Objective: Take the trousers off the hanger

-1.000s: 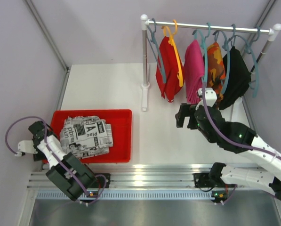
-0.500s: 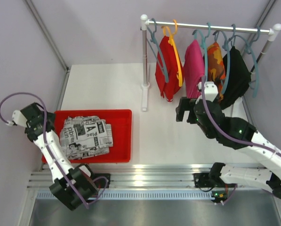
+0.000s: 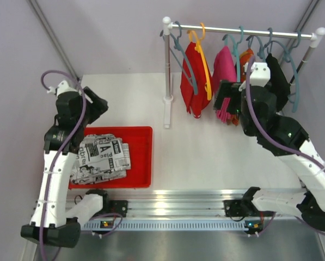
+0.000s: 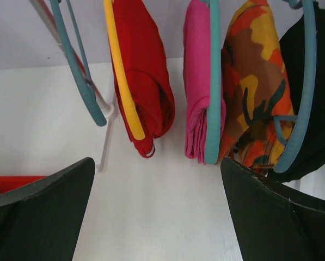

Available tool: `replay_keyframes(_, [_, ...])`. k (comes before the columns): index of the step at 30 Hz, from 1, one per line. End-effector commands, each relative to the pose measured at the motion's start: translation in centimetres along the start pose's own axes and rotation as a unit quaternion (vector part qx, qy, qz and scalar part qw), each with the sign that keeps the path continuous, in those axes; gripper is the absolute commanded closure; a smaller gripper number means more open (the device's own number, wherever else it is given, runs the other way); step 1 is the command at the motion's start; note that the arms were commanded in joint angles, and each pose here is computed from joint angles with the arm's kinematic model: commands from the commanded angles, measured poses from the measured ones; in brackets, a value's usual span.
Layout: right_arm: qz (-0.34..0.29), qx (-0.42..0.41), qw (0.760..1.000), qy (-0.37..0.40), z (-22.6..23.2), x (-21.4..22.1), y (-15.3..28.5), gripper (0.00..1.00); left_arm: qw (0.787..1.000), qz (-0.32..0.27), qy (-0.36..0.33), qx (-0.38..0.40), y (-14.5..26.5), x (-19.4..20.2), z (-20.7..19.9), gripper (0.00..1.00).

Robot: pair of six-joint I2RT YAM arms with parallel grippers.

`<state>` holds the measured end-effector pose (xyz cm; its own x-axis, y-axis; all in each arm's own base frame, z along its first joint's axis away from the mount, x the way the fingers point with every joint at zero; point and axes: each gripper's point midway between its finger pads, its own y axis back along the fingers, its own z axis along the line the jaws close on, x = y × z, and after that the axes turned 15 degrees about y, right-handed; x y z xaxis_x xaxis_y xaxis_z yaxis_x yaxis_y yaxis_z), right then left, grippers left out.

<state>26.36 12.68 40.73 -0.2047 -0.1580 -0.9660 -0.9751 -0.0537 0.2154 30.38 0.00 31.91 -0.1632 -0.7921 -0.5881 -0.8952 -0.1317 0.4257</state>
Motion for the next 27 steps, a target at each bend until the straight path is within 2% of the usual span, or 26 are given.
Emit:
replay_keyframes(1, [-0.041,0.013,0.999,0.014,-1.2,-4.1,-1.2,0.00,0.998,-0.002,-0.052,0.028,1.7,0.6,-3.6,0.26])
replay_keyframes(8, [-0.058,-0.003,0.998,0.020,-1.2,-7.6,-4.1,0.00,0.986,0.045,-0.123,0.101,3.9,5.1,-9.7,0.24])
replay_keyframes(11, [-0.053,-0.017,0.998,0.006,-1.4,-7.9,-5.6,0.00,0.974,0.077,-0.166,0.132,5.0,8.7,-12.9,0.24])
replay_keyframes(14, [-0.059,-0.041,0.997,0.010,-1.0,-8.3,-6.5,0.00,0.965,0.083,-0.188,0.164,6.7,10.4,-15.8,0.23])
replay_keyframes(20, [-0.042,-0.045,0.998,0.013,-1.1,-8.2,-6.3,0.00,0.946,0.087,-0.209,0.230,8.9,13.6,-22.3,0.23])
replay_keyframes(24, [-0.029,-0.025,0.999,-0.001,-3.2,-7.6,-5.1,0.00,0.930,0.090,-0.204,0.291,10.7,16.7,-27.7,0.24])
replay_keyframes(27, [-0.017,-0.006,1.000,0.000,-4.4,-6.7,-3.9,0.00,0.925,0.086,-0.202,0.311,10.8,18.4,-30.2,0.24])
